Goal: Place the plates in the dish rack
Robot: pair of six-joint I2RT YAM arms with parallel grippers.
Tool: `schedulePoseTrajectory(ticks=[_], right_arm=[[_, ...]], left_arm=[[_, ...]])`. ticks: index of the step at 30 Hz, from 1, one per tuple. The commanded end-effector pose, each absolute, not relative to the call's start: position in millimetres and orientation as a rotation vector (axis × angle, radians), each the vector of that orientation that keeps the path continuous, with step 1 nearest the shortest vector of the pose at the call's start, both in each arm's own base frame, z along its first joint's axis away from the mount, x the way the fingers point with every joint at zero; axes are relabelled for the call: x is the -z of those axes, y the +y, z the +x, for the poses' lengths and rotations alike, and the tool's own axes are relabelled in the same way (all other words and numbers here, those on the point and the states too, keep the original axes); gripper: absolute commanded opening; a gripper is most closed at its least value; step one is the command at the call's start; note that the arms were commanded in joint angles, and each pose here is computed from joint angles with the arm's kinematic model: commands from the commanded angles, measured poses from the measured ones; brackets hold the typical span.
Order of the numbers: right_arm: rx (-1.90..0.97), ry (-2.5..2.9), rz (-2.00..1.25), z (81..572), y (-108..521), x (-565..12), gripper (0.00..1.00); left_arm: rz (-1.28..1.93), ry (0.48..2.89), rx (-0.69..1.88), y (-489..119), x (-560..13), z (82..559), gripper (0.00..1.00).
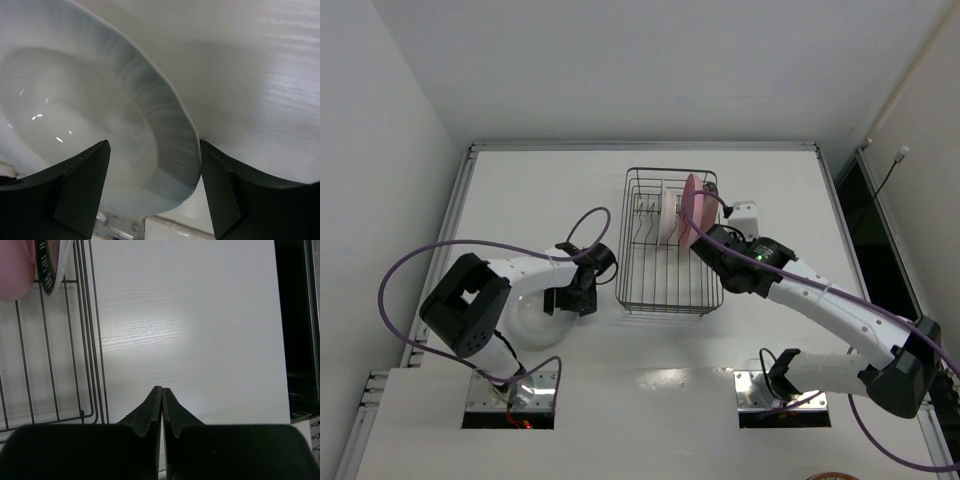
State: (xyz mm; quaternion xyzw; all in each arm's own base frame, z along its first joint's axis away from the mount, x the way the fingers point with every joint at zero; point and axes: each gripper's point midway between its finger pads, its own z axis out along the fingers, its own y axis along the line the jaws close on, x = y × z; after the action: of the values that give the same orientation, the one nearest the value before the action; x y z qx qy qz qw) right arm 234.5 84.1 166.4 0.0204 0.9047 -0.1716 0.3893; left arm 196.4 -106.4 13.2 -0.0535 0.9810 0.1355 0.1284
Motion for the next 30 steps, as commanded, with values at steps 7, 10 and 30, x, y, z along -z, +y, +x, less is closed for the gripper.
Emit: schedulePoseTrajectory(ticks=[7, 10, 30], right_arm=[[0.401, 2.262, 0.073, 239.8, 85.1, -181.5, 0.00], [0.401, 2.262, 0.073, 239.8, 85.1, -181.5, 0.00], [0.396, 2.249, 0.090, 236.6, 80.4, -184.6, 0.00]], left_arm=[[-0.127, 2.862, -0.324, -129.1, 0.4, 197.1, 0.22], [-0.096, 2.869, -0.302, -135.2, 1.0, 197.8, 0.00], [-0.102, 2.462, -0.074, -169.7, -177.1, 264.6, 0.00]])
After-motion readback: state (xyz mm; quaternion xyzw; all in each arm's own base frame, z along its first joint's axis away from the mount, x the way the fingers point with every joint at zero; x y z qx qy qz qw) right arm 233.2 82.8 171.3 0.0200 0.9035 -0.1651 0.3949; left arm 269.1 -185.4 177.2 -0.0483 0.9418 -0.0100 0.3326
